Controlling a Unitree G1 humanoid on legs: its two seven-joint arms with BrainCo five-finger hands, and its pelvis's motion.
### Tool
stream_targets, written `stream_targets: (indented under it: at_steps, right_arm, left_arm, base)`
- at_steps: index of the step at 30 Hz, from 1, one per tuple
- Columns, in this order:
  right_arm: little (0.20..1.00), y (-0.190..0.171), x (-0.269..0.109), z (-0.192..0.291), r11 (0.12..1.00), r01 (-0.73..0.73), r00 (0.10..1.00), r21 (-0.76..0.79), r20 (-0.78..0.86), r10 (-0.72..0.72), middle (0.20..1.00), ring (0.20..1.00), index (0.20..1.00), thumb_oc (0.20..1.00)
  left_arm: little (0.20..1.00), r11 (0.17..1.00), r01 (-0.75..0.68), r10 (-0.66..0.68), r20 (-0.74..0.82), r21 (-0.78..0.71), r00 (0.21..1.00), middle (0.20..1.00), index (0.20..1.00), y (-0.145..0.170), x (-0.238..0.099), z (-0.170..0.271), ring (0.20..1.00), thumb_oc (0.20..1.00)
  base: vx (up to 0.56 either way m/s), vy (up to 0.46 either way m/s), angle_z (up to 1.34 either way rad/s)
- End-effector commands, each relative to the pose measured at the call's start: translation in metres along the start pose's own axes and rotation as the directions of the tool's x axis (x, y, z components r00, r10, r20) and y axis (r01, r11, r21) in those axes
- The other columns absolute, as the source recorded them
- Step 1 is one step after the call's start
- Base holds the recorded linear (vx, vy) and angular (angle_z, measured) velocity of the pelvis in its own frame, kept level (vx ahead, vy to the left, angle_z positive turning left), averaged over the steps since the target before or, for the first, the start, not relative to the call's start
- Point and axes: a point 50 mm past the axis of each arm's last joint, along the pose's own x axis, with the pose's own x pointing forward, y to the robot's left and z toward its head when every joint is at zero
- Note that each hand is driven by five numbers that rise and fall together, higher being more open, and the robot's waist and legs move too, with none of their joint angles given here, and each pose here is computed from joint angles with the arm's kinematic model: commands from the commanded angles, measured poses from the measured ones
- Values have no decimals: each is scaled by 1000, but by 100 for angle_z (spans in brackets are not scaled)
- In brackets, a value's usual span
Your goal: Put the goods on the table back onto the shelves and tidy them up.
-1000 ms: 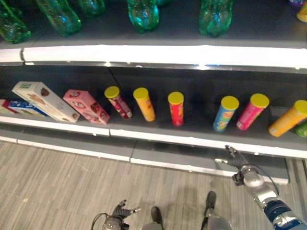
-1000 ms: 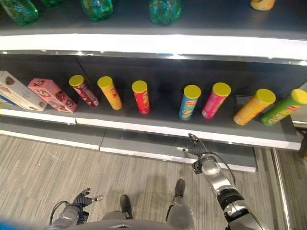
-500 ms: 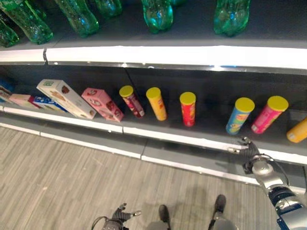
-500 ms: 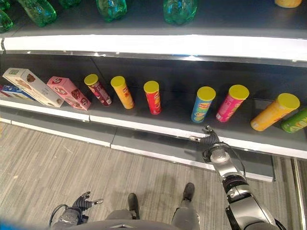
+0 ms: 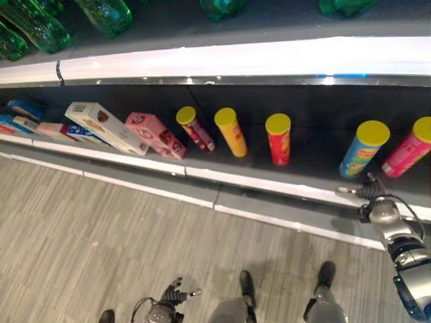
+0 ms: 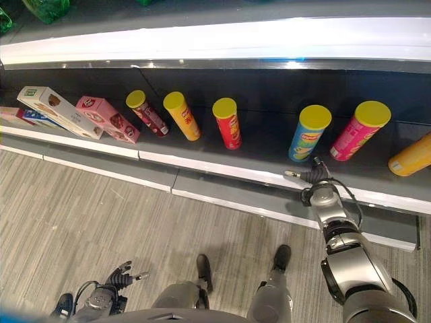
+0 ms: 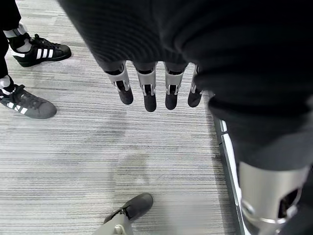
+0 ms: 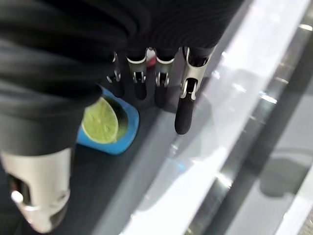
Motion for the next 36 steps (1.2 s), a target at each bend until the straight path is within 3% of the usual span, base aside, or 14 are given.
stream_targets:
  at_steps: [1, 11, 36]
  right_arm:
    - [1000, -7, 9, 26, 999, 48, 998, 6, 47, -48, 1000, 1000, 1000, 1000]
    - [1000, -20, 13, 36, 995, 99, 993, -4, 61, -99, 1000, 1000, 1000, 1000]
    - [1000, 23, 7, 60, 988, 0, 982, -157, 189, 30, 1000, 1000, 1000, 1000]
  left_arm:
    - [1000, 998, -24, 24, 9, 53, 1000, 1000, 1000, 14, 2, 4, 1000, 1000]
    - [1000, 998, -28, 26, 36, 49, 999, 1000, 1000, 15, 3, 10, 1000, 1000]
    - [1000, 997, -61, 60, 16, 52, 998, 1000, 1000, 20, 4, 7, 1000, 1000]
  base:
    - [4, -3, 3]
    - [0, 0, 0]
    - [0, 0, 0]
